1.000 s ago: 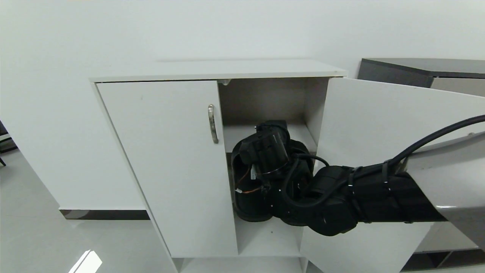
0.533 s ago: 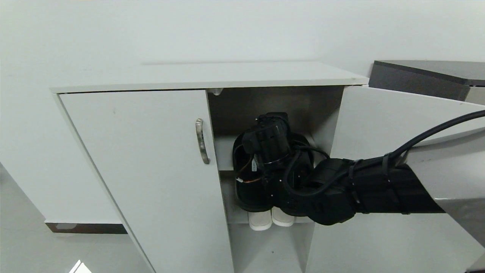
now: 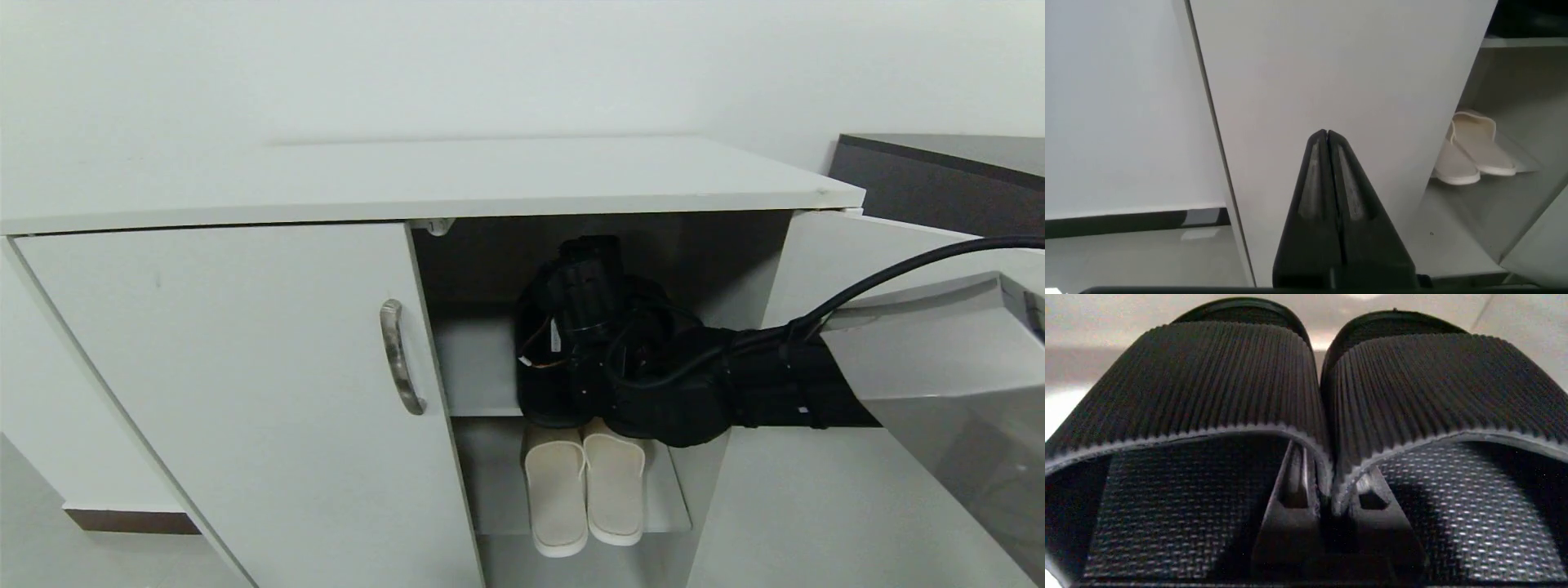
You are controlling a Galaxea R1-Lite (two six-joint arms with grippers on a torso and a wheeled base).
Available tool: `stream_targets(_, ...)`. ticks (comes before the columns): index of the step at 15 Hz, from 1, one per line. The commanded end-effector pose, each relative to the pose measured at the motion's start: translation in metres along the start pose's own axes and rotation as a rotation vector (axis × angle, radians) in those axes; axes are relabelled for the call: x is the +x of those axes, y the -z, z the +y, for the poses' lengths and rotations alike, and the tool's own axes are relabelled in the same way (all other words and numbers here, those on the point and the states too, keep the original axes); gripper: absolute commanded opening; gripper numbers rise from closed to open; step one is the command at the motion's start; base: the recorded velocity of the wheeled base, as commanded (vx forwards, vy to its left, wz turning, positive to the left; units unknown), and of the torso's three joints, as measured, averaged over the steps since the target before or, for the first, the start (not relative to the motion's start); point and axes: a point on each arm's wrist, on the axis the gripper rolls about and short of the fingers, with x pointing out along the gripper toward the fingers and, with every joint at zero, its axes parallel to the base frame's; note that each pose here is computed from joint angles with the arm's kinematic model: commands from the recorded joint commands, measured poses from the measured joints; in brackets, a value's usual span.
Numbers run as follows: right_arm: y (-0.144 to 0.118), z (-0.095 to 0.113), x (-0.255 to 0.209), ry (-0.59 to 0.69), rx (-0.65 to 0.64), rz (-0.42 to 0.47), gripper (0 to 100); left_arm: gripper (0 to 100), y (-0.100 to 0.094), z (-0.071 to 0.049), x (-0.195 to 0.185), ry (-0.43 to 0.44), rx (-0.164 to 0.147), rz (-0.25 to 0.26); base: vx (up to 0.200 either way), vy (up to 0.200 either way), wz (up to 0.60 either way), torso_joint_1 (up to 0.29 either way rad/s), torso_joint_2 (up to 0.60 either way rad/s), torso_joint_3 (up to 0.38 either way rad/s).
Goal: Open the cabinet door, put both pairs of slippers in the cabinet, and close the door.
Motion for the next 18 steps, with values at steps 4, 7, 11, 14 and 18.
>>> stream_targets(4,0.006,-0.001,0.025,0.029,0.001,-0.002,0,0,0.000,0.000,0.000,0.000,-0.002,0.000,0.000,0.000,0.00,0.000,0.00,0.000)
stream_targets(7,0.011,-0.003,0.034,0.042,0.000,0.002,0,0,0.000,0.000,0.000,0.000,0.000,0.002,0.000,0.000,0.00,0.000,0.00,0.000)
stream_targets(11,0.010,-0.002,0.035,0.025,0.002,0.004,100,0,0.000,0.000,0.000,0.000,0.000,0.002,0.000,0.000,0.00,0.000,0.00,0.000)
stream_targets(14,0.008,-0.003,0.027,0.021,0.000,0.007,100,0,0.000,0.000,0.000,0.000,-0.002,0.000,0.000,0.000,0.00,0.000,0.00,0.000)
stream_targets(18,-0.019,-0.016,-0.028,-0.103,0.005,0.015,100,0,0.000,0.000,0.000,-0.001,-0.002,0.000,0.000,0.000,0.00,0.000,0.00,0.000)
